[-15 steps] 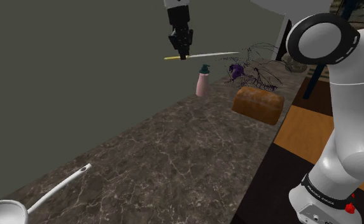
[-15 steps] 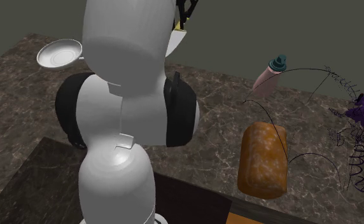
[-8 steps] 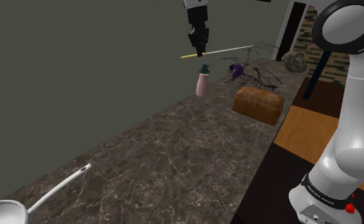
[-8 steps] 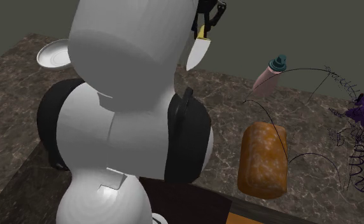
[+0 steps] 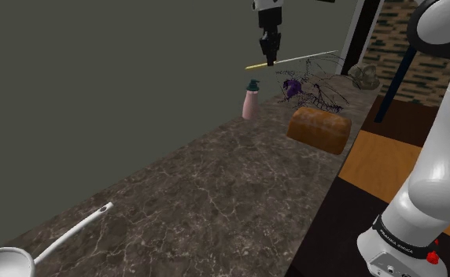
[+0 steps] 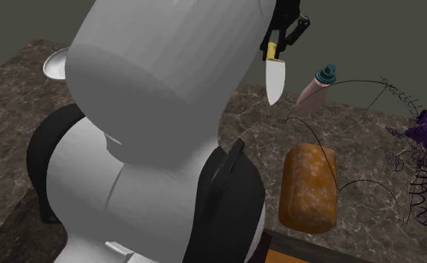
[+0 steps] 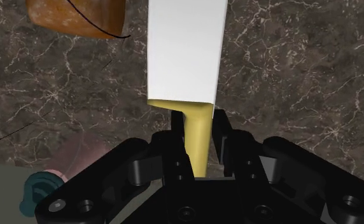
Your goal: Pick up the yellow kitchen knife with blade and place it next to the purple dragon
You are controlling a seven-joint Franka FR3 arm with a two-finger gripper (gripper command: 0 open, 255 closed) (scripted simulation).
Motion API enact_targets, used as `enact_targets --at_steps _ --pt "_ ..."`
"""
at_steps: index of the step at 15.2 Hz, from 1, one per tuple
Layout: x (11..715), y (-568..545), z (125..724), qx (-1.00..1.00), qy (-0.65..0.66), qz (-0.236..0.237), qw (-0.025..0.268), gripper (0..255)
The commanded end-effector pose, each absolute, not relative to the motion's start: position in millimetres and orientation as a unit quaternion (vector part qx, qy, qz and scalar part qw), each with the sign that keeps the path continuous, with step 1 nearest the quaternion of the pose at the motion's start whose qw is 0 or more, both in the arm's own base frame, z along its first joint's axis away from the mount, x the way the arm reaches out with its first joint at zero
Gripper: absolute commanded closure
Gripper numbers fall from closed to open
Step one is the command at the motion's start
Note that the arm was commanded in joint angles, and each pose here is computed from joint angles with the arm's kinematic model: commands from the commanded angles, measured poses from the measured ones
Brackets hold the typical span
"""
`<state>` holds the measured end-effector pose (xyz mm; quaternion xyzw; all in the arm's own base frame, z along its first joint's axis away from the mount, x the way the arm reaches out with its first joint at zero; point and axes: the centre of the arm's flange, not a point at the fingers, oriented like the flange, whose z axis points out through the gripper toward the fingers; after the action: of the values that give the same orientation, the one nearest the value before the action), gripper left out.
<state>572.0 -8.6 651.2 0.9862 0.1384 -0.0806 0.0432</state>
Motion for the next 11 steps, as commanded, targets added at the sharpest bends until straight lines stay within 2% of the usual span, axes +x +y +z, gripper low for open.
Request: enact_targets --at_steps 1,4,11 --pt "568 -35 650 0.986 0.139 -0.081 0.043 255" --pt "563 -71 650 0.986 0.139 -0.081 0.043 255" --pt "563 -71 613 0.986 0.139 -0.081 0.043 255"
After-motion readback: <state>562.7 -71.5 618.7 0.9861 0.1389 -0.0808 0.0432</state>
